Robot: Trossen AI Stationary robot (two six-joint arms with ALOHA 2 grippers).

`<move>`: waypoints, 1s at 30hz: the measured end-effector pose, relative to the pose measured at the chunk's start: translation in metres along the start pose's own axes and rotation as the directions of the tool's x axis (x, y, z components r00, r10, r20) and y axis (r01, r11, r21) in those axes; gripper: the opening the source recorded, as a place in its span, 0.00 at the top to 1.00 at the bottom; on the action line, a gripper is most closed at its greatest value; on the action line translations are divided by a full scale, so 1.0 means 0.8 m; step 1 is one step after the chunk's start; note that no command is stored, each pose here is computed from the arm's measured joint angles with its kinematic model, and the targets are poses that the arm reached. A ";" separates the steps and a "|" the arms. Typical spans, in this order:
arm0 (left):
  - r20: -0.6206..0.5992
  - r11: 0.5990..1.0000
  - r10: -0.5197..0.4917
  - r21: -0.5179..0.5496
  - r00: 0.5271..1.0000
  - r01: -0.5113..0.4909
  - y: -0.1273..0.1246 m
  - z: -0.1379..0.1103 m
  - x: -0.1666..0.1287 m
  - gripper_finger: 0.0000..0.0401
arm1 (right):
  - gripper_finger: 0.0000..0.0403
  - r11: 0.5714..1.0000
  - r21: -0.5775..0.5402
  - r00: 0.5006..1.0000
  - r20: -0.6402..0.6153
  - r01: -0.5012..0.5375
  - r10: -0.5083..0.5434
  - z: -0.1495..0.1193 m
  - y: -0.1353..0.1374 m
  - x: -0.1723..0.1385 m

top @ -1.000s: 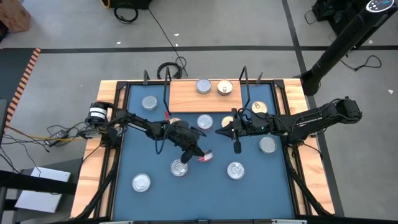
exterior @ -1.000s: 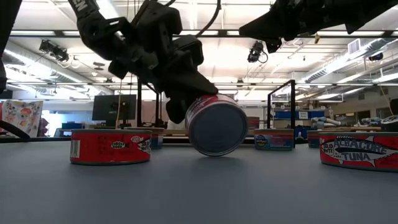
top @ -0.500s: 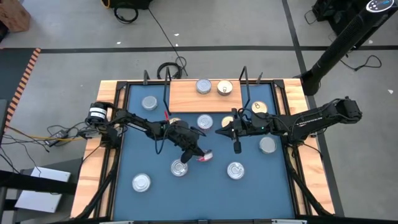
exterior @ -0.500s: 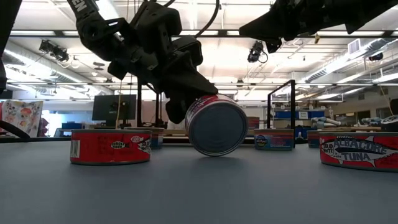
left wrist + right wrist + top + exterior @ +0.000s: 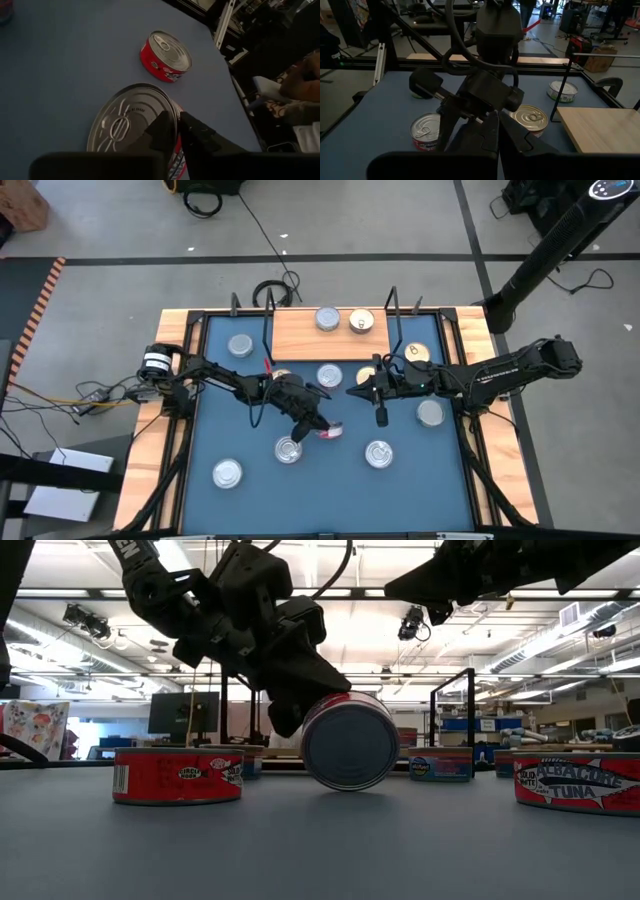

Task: Stack canned seafood by type on shelf
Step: Put the red tuna can on the shelf

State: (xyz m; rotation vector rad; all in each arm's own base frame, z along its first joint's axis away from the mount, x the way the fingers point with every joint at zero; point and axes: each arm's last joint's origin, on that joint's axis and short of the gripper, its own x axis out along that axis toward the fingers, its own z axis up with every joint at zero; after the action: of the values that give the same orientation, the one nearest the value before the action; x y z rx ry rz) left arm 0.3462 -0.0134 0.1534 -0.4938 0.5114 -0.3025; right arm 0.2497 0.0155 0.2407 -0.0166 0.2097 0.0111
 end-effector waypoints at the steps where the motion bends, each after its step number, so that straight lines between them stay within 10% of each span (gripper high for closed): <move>1: 0.003 1.000 0.005 0.002 1.000 -0.005 0.000 0.000 0.000 0.87 | 0.97 1.000 0.000 1.000 0.000 0.000 0.000 0.000 0.000 0.000; 30: -0.057 0.992 -0.007 0.122 0.998 0.014 -0.006 -0.009 0.003 0.66 | 0.97 1.000 0.000 1.000 0.000 0.000 0.000 0.000 0.000 0.000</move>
State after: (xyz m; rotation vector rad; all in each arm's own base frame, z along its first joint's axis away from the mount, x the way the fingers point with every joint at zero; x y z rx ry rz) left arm 0.3438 -0.0213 0.1494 -0.3699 0.5415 -0.3561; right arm 0.2498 0.0155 0.2408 -0.0166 0.2094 0.0110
